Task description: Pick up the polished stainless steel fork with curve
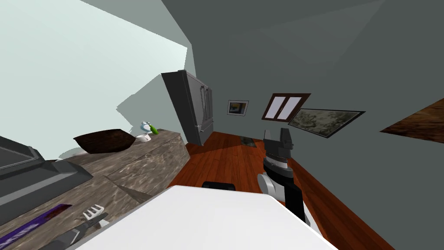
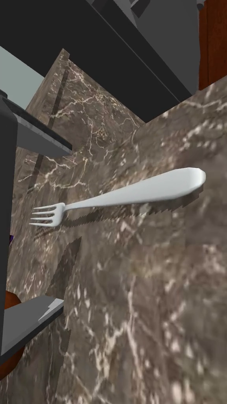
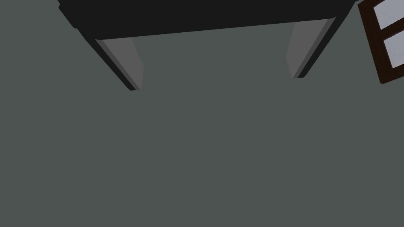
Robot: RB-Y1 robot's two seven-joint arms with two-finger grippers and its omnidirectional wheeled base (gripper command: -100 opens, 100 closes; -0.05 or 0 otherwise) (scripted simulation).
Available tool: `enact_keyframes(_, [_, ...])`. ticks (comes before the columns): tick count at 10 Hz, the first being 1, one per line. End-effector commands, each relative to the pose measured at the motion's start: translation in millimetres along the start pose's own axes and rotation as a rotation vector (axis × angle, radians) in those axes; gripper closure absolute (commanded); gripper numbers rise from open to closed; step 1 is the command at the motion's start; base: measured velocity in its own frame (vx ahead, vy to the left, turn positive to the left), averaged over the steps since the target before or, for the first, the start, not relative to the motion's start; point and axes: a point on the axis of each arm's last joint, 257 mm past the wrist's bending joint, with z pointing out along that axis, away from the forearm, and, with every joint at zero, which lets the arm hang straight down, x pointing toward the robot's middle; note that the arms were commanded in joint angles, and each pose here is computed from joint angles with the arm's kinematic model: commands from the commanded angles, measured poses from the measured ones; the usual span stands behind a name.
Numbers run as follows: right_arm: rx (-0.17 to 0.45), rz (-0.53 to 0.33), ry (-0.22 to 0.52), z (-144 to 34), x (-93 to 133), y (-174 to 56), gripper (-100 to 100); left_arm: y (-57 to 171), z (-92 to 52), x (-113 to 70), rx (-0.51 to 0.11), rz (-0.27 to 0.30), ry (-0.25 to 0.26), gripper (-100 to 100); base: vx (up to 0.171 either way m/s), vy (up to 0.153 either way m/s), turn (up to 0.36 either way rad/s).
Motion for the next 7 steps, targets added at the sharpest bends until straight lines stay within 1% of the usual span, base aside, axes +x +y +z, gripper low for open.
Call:
enact_keyframes(1, [0.000, 0.000, 0.000, 0.0, 0, 0, 0, 25, -0.7, 1.8, -0.071, -0.004, 0.026, -100, 0.117, 0.054, -0.222])
enact_keyframes(4, [0.000, 0.000, 0.000, 0.0, 0, 0, 0, 64, -5.7, 4.3, -0.178, -0.016, 0.062, -100, 0.111, 0.067, -0.136])
enact_keyframes(7, [0.000, 0.000, 0.000, 0.0, 0, 0, 0, 90, -10.8, 4.6, -0.248, -0.026, 0.080, -100, 0.072, 0.053, -0.078])
